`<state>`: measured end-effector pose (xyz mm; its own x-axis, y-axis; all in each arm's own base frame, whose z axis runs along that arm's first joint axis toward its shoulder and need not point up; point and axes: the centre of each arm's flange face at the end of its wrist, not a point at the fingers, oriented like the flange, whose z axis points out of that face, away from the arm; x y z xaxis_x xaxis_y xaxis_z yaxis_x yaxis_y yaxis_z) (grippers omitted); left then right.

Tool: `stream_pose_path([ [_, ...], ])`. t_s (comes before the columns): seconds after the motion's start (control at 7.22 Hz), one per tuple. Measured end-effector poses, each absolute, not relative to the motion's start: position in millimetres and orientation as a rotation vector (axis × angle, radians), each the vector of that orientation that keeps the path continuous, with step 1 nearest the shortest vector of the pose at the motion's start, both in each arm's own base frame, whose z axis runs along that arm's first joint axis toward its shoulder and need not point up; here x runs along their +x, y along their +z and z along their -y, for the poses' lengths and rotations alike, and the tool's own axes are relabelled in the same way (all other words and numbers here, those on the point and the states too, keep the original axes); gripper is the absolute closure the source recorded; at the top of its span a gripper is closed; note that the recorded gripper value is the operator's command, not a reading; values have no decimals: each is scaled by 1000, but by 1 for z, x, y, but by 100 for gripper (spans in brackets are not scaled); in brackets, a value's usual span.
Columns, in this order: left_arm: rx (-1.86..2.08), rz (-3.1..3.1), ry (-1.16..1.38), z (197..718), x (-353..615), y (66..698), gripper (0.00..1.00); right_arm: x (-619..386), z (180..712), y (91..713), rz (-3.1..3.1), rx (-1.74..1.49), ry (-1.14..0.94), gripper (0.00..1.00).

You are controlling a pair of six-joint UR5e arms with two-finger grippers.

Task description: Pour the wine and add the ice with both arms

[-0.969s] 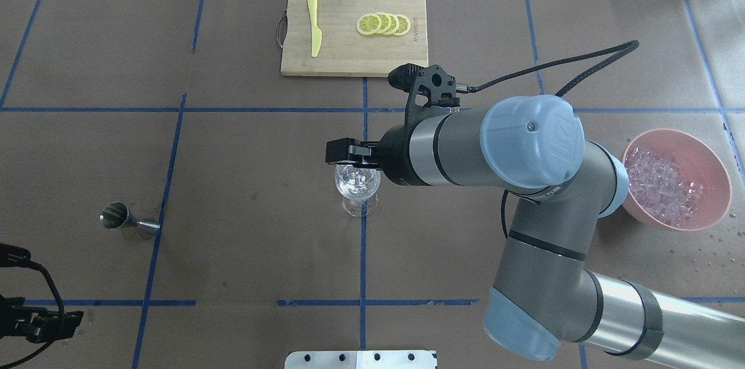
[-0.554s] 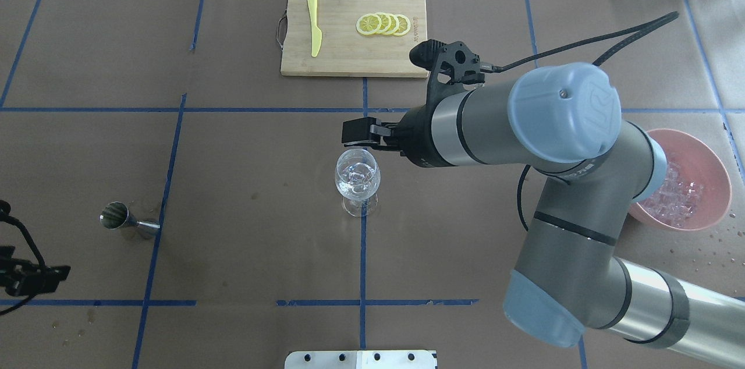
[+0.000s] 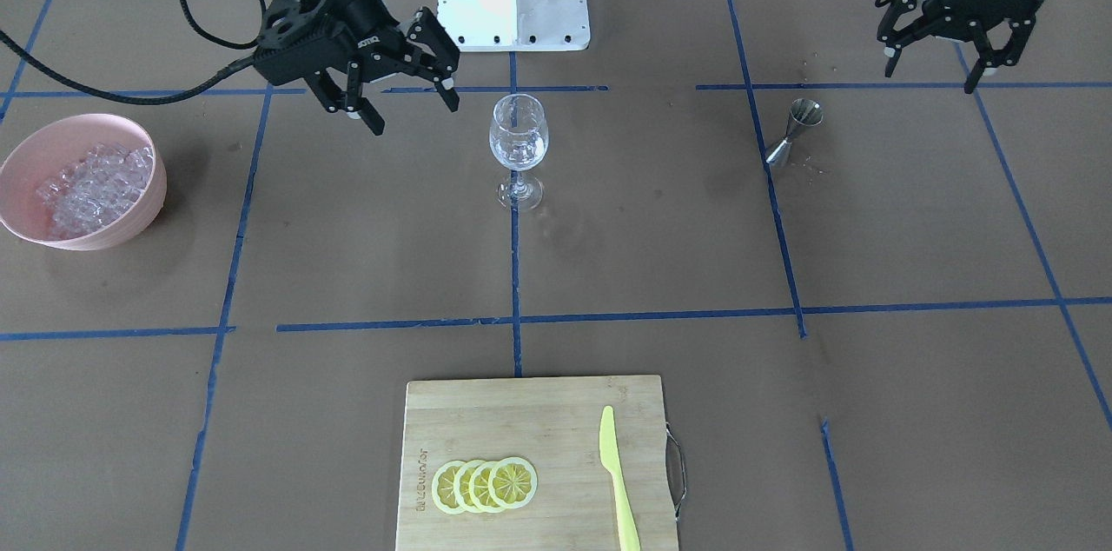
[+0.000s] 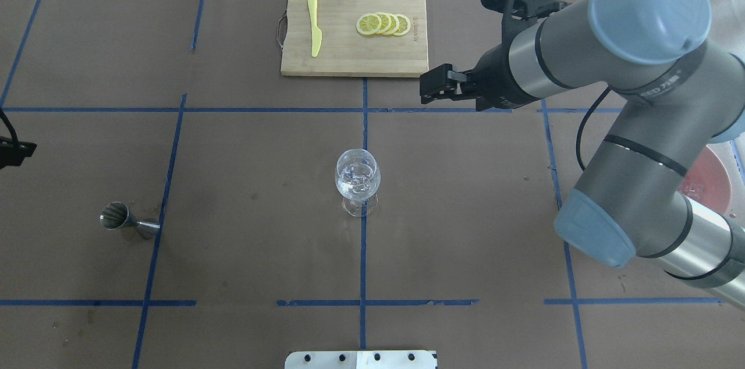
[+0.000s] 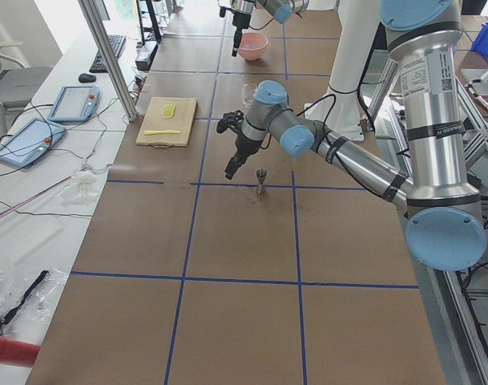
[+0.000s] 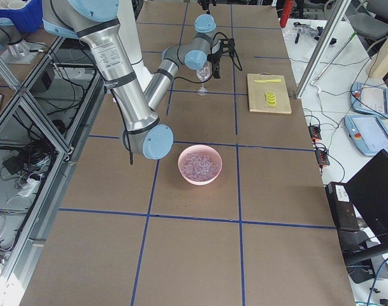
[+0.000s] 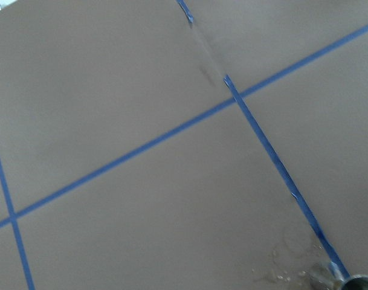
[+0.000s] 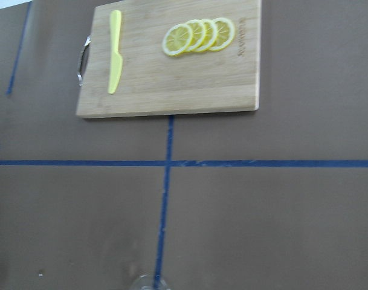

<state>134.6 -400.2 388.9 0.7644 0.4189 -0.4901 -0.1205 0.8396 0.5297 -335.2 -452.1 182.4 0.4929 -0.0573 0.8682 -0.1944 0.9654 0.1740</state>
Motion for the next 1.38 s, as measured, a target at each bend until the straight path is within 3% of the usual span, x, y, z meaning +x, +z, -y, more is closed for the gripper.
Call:
stream_pose_path([
  [0.42,449,-663,236,468,87,425,0,-275,495,278,822,266,-47,0],
  [0.83,360,-739,231,524,-3,520,0,-173,563,397,762,178,-167,0],
  [1.11,277,-787,169,518,-25,562,0,-85,594,485,769,133,-211,0],
  [1.38,178,-814,93,500,-29,601,0,-45,599,533,762,98,-189,0],
])
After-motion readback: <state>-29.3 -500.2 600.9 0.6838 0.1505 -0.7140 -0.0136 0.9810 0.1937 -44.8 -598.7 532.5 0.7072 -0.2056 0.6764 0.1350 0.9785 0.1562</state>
